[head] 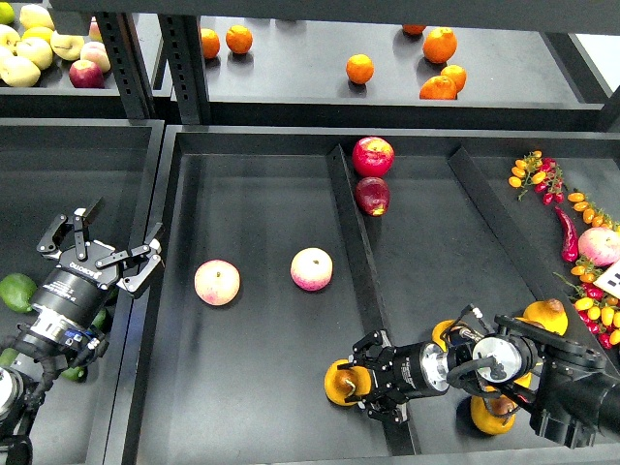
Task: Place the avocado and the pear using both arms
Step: 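Carry the pear into the bin of yellow pears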
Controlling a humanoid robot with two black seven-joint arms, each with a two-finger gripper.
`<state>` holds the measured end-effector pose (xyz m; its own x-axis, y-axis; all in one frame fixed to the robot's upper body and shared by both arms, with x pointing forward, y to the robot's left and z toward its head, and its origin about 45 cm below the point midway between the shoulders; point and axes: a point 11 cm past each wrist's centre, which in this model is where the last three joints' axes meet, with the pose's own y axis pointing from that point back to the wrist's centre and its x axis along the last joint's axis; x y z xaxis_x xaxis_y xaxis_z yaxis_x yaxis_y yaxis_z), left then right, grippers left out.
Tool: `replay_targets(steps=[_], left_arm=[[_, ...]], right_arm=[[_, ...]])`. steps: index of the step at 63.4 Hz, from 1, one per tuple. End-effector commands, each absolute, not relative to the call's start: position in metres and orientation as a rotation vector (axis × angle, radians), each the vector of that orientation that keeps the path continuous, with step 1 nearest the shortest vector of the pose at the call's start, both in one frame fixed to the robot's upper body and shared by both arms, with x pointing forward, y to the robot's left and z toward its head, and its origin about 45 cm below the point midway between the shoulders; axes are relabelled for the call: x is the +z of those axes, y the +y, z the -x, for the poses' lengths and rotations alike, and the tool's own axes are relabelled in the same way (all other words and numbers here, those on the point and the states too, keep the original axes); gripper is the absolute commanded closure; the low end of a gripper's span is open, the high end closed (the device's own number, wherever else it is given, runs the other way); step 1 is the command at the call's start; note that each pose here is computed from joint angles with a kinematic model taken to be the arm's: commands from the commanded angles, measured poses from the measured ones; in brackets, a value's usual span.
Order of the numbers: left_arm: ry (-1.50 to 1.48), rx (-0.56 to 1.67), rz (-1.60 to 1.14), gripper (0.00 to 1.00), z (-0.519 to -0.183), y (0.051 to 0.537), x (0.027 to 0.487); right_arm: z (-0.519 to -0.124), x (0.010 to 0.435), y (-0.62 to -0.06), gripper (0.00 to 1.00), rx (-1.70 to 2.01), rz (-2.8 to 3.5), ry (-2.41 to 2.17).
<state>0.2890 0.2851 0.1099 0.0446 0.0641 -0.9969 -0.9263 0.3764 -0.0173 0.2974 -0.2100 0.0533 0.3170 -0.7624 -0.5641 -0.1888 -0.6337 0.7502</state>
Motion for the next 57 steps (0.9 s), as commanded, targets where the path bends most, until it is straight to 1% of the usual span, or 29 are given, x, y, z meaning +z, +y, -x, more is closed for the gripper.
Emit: replay_targets(steps=[1,8,20,27,34,35,39,57], left_arm=[[1.297,0.933,0.882,0.01,-0.288,0.284,0.109],[1.3,0.932,0.879,0.01,-0.289,0.283,0.108],[1.311,0.929,0.868,0.01,-0.288,0.28,0.105],[1.313,0.927,0.866,0.01,-0.287,0.279,0.105],[1.313,0.929,0.867,0.01,-0.287,0.279,0.104],[1.314,0.931,0.868,0.01,-0.287,0.28,0.104],[1.312,0.93,0.868,0.01,-0.287,0.28,0.104],[1.311,0.929,0.868,0.01,-0.287,0.28,0.105]], right_arm=[[-0.301,0.064,-0.239,0.65,-1.287,-2.011,-0.888],[-0.302,0.075,-0.266,0.65,-1.27,-2.003,-0.935],[-0.286,0.082,-0.31,0.65,-1.274,-1.969,-0.98],[-0.274,0.08,-0.324,0.65,-1.286,-1.952,-0.976],[-0.265,0.075,-0.33,0.65,-1.301,-1.939,-0.969],[-0.258,0.07,-0.331,0.65,-1.315,-1.928,-0.958],[-0.251,0.065,-0.333,0.65,-1.329,-1.914,-0.952],[-0.233,0.051,-0.341,0.63,-1.35,-1.871,-0.937]])
